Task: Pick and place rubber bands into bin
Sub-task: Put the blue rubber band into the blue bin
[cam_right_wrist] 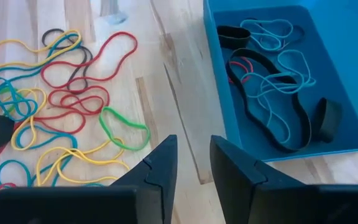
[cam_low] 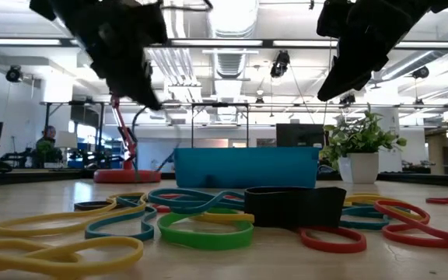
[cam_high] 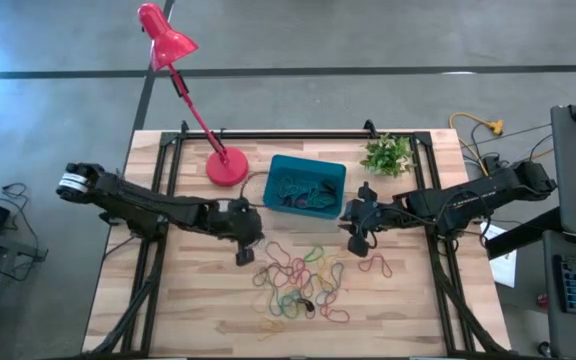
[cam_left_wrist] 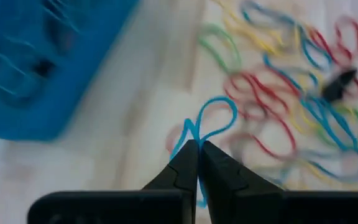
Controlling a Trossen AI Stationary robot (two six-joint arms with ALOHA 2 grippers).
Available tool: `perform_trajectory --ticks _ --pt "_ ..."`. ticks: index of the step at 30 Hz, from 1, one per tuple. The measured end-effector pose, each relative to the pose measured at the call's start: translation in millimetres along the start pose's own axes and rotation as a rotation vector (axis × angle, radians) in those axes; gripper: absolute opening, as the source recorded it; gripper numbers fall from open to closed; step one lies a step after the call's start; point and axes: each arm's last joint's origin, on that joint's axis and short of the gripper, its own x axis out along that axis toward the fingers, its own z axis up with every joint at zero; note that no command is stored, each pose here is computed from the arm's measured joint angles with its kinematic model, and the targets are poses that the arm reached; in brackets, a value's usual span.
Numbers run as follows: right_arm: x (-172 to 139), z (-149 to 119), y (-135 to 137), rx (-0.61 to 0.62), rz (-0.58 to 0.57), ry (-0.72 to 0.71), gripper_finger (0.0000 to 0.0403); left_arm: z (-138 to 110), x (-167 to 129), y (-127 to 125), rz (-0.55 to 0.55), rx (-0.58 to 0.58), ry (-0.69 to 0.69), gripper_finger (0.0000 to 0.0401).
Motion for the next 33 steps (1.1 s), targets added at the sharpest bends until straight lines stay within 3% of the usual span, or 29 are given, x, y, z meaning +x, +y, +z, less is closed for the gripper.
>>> perform_trajectory --ticks 7,16,26,33 --pt "0 0 0 0.007 0.000 -0.001 0.0077 20 -15 27 0.172 -0.006 -0.174 0.0000" --pt "0 0 0 0.101 0.000 -0.002 0.0068 43 -1 73 0.289 0.002 -0.301 0.0000" --pt "0 -1 2 0.257 0.017 0.006 0.0079 45 40 117 0.255 -0.036 -0.284 0.0000" --pt "-3 -5 13 0.272 0.060 0.023 0.0075 39 66 126 0.238 -0.053 -0.191 0.0010"
